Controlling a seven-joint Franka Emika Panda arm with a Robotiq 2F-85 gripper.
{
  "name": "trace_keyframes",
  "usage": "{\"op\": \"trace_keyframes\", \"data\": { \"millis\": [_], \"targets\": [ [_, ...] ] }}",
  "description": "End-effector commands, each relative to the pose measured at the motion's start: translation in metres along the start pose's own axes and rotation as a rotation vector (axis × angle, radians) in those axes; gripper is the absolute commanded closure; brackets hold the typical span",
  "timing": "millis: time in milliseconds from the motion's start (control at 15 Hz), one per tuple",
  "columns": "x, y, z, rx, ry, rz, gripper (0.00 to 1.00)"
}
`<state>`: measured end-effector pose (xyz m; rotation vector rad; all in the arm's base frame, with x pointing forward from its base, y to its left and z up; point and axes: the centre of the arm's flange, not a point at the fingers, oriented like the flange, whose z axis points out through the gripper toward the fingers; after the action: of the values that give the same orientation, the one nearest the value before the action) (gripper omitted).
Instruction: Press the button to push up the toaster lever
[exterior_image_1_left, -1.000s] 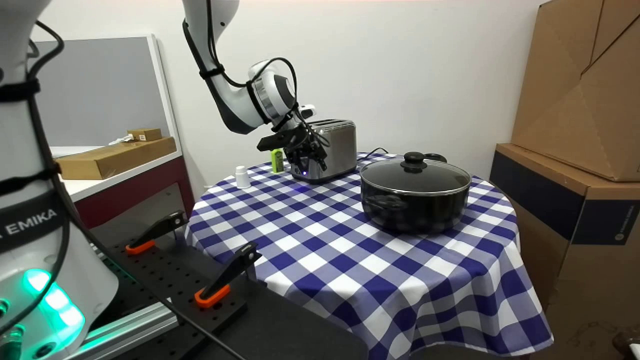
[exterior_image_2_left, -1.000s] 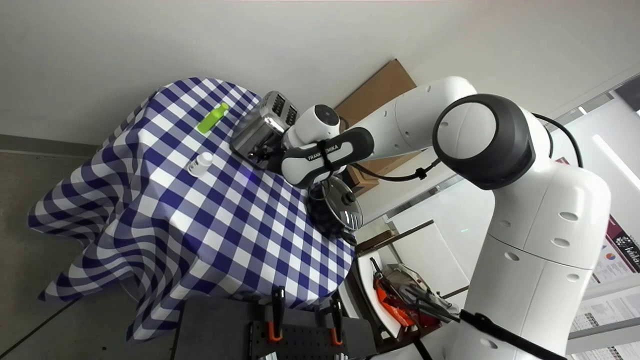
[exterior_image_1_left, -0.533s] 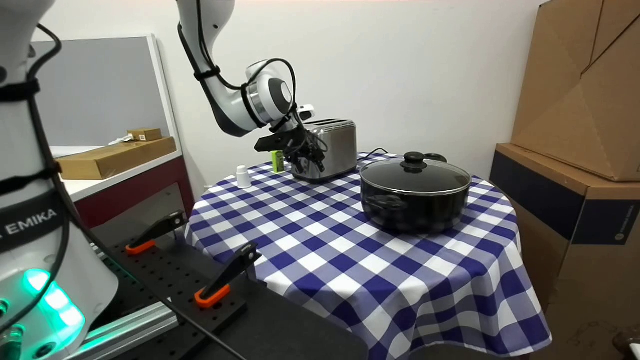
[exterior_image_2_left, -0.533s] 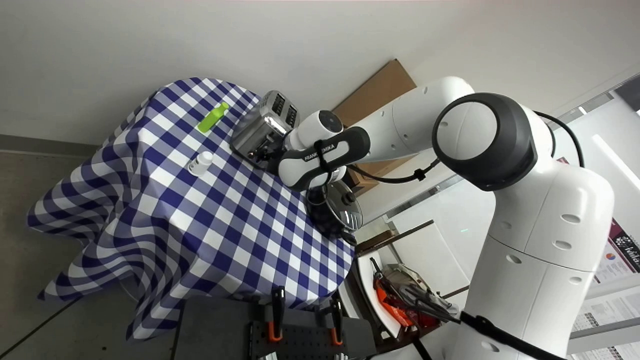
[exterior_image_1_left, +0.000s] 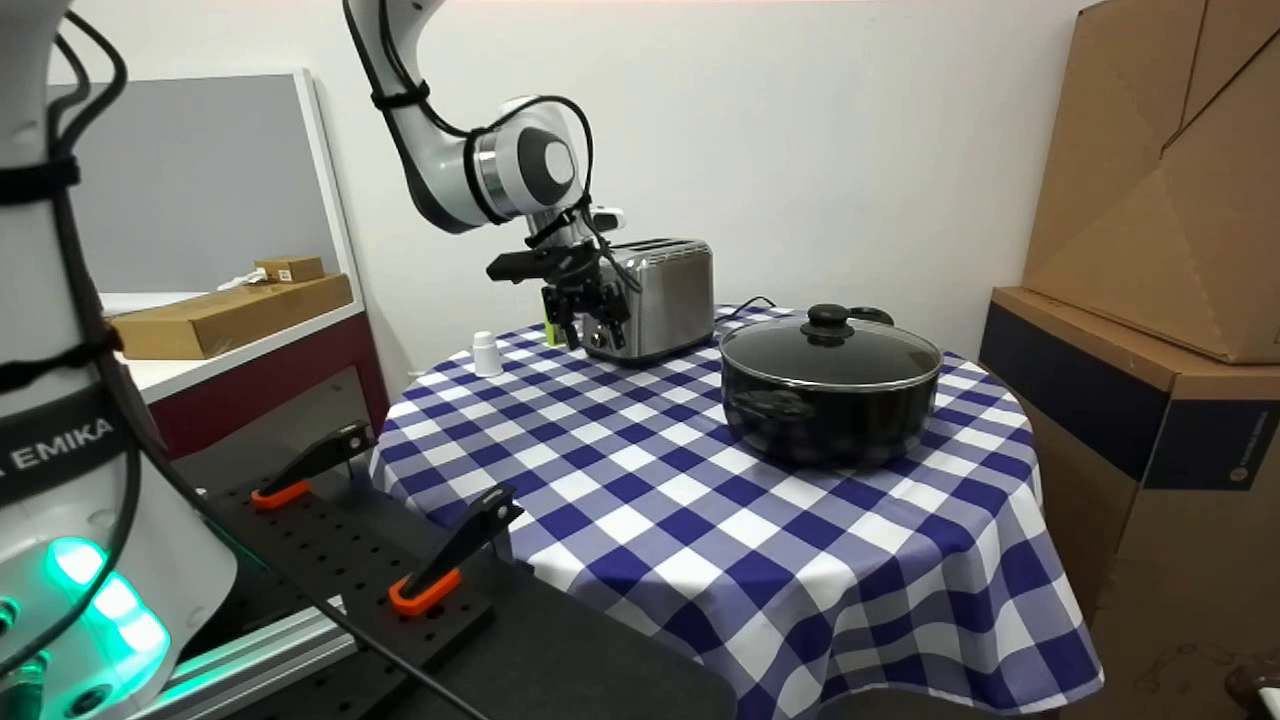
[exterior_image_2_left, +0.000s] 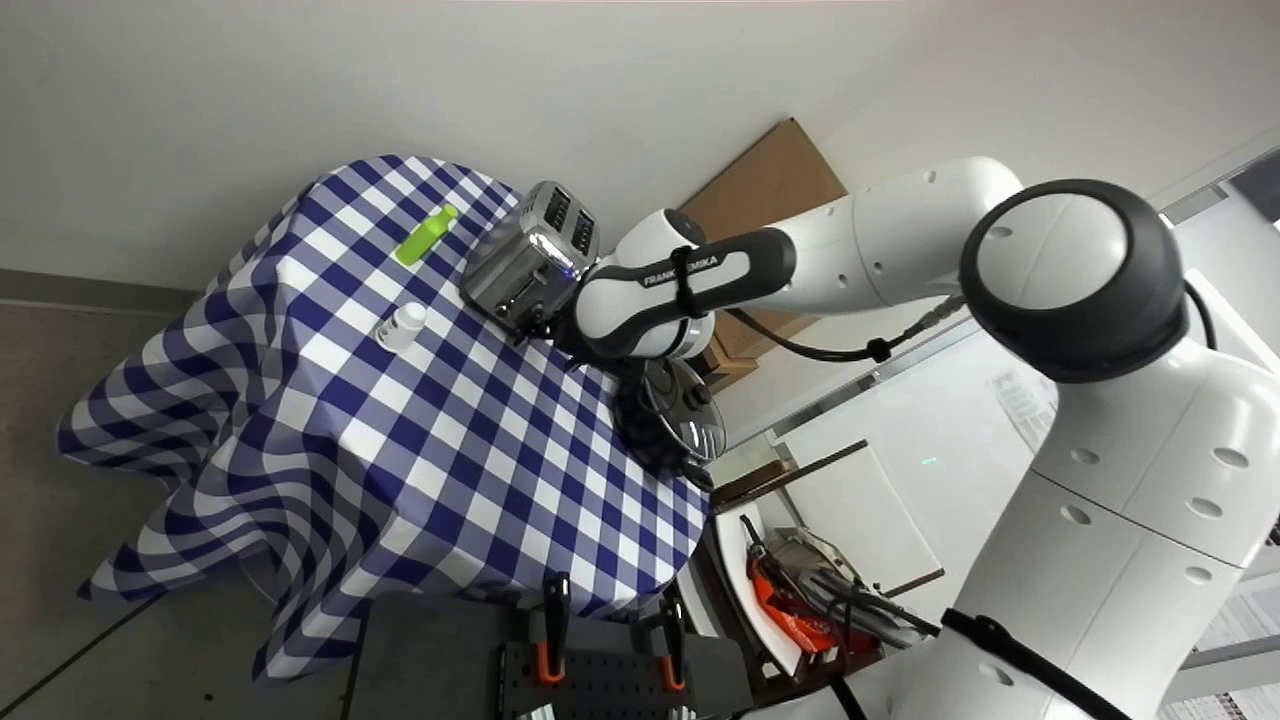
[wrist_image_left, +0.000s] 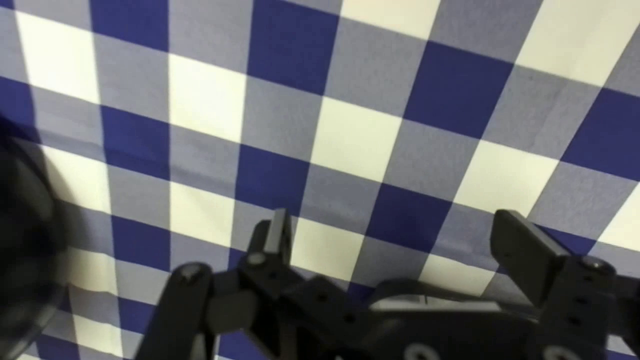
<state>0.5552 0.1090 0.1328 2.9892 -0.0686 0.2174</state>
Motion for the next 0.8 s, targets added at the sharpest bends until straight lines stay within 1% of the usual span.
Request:
{"op": "trace_keyframes", "data": {
  "millis": [0,133,267,333,533,600,667,733],
  "targets": [
    [-0.014,0.026,-0.072,-0.013,-0.113,0.026,0.0],
    [-0.024,0.034,-0.107,-0.027,-0.164,0.041,0.0],
    [-0.04,0.036,-0.142,-0.019,-0.216,0.025,0.0],
    [-0.048,0.038,-0.16,-0.03,-0.238,0.017,0.0],
    [-0.071,0.06,-0.218,-0.055,-0.261,0.005,0.0],
    [-0.078,0.069,-0.236,-0.05,-0.26,0.003,0.0],
    [-0.053,0.047,-0.194,-0.057,-0.265,0.013,0.0],
    [-0.059,0.054,-0.21,-0.057,-0.263,0.019,0.0]
  ]
}}
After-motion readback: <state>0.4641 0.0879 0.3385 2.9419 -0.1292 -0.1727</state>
